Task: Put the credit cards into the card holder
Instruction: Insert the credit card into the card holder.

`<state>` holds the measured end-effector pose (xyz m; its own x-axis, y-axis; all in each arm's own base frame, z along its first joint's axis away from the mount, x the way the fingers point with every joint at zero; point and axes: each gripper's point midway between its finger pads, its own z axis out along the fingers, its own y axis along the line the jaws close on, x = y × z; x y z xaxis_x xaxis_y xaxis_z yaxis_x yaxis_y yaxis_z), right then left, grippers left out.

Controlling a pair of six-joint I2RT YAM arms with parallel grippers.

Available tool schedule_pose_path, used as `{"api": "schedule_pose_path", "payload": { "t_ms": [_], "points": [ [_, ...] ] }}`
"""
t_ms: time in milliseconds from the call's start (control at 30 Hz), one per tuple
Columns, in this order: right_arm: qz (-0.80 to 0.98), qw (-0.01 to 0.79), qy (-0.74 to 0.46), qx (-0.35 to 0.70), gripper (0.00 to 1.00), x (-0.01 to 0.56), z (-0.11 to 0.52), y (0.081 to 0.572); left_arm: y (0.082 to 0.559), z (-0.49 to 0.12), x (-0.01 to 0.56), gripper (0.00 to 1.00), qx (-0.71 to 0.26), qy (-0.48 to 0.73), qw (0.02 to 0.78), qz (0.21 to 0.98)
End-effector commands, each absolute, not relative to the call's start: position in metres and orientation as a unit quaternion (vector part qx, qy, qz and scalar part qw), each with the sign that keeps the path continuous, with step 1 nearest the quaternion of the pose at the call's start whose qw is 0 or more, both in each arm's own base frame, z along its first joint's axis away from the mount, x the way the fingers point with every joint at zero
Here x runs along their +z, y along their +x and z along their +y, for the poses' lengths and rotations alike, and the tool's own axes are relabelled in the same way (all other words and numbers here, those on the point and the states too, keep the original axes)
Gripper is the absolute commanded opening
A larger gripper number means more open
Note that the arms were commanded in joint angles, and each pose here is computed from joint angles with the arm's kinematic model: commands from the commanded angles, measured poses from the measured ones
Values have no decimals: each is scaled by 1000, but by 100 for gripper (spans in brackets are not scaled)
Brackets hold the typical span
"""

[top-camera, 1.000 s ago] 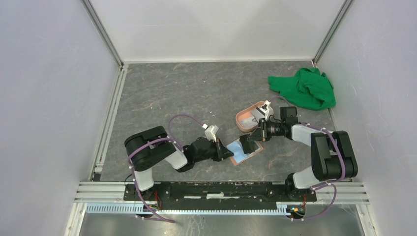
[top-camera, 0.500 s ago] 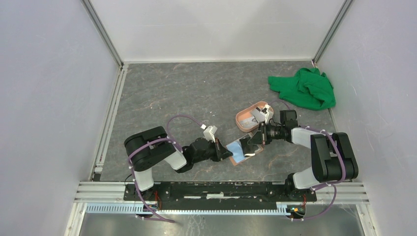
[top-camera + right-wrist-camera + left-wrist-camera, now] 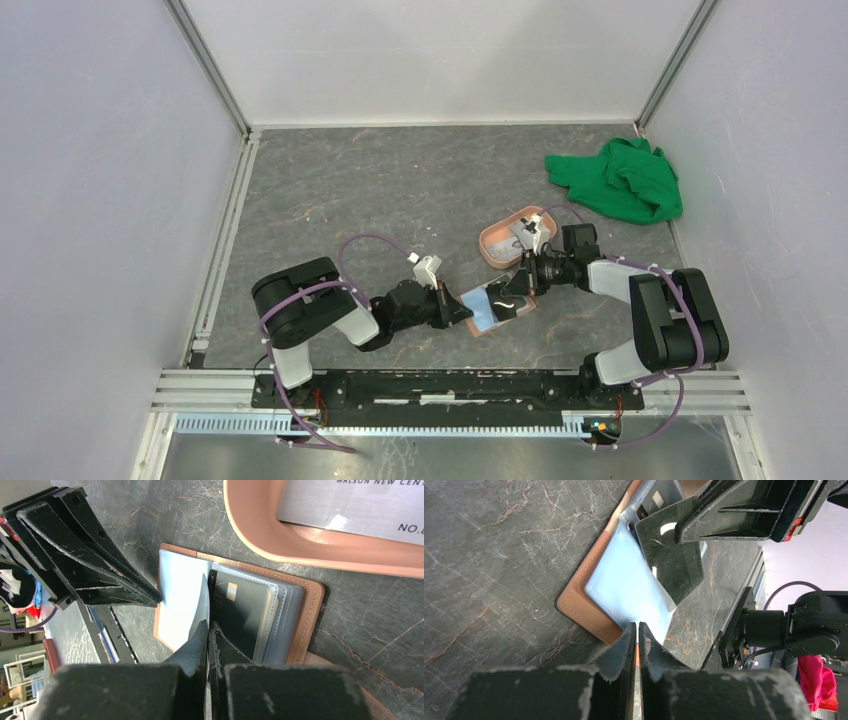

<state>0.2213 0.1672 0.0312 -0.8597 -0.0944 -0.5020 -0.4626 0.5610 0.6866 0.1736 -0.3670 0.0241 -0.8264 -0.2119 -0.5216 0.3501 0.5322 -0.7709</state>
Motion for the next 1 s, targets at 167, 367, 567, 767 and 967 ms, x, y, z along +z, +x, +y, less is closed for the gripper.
{"api": "schedule_pose_path", "payload": {
  "t_ms": [167, 367, 567, 767, 967],
  "points": [
    [868, 201, -178, 418, 0, 22, 171, 221, 175, -360, 14, 11, -453, 48, 298, 839],
    [871, 184, -177, 420, 0, 18, 174, 219, 176, -362, 15, 11, -454, 50, 298, 838],
    [871, 173, -179, 423, 0, 15, 177, 217, 175, -363, 15, 11, -455, 53, 297, 838],
    [871, 167, -189, 422, 0, 14, 181, 215, 175, -364, 16, 11, -456, 56, 297, 837],
    [869, 158, -200, 424, 3, 13, 188, 214, 175, -365, 18, 11, -459, 59, 297, 835]
  ]
}}
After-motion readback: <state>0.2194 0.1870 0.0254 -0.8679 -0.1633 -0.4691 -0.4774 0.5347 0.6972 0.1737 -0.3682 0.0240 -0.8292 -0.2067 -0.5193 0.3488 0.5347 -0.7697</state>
